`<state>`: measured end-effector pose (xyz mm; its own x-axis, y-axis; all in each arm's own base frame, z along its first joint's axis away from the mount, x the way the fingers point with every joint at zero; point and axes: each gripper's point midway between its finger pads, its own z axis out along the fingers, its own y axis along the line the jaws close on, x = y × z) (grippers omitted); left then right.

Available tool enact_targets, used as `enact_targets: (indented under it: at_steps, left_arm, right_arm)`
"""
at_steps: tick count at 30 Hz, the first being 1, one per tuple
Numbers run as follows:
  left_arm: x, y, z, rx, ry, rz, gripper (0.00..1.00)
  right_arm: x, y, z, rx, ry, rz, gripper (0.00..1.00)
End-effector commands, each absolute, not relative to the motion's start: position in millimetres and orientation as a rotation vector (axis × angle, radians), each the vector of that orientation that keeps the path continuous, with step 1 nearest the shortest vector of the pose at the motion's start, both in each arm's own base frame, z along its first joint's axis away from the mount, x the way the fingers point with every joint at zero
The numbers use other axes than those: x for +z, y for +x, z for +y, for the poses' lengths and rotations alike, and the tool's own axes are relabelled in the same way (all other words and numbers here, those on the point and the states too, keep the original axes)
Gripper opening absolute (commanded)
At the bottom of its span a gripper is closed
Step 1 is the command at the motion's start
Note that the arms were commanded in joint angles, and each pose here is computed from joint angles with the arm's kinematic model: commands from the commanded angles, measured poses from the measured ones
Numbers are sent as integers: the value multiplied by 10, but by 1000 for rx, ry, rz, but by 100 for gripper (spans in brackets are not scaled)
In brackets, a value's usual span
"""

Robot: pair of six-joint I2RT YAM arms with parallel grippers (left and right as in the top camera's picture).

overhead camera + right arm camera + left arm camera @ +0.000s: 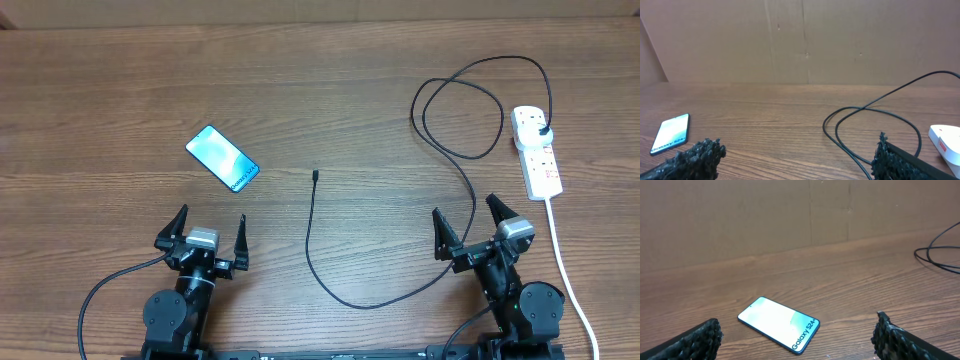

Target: Plug charger to phone and switch on socket

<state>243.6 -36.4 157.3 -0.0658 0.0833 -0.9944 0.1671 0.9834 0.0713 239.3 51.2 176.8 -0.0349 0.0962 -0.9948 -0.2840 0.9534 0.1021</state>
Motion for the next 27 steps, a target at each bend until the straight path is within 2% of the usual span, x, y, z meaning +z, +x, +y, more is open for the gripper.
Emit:
enact_targets:
  at_steps: [1, 16, 27]
  left_arm:
    - [1611, 2434, -332, -78, 161, 1630, 100]
    - [1938, 2437, -334, -103, 134, 1622, 100]
    - [2213, 2698, -416, -130, 164, 1743, 100]
  right_arm:
    - [1752, 2397, 505, 307, -139, 1574, 100]
    - [1752, 2397, 505, 307, -139, 1574, 100]
    - [1752, 2397, 505, 307, -139, 1574, 100]
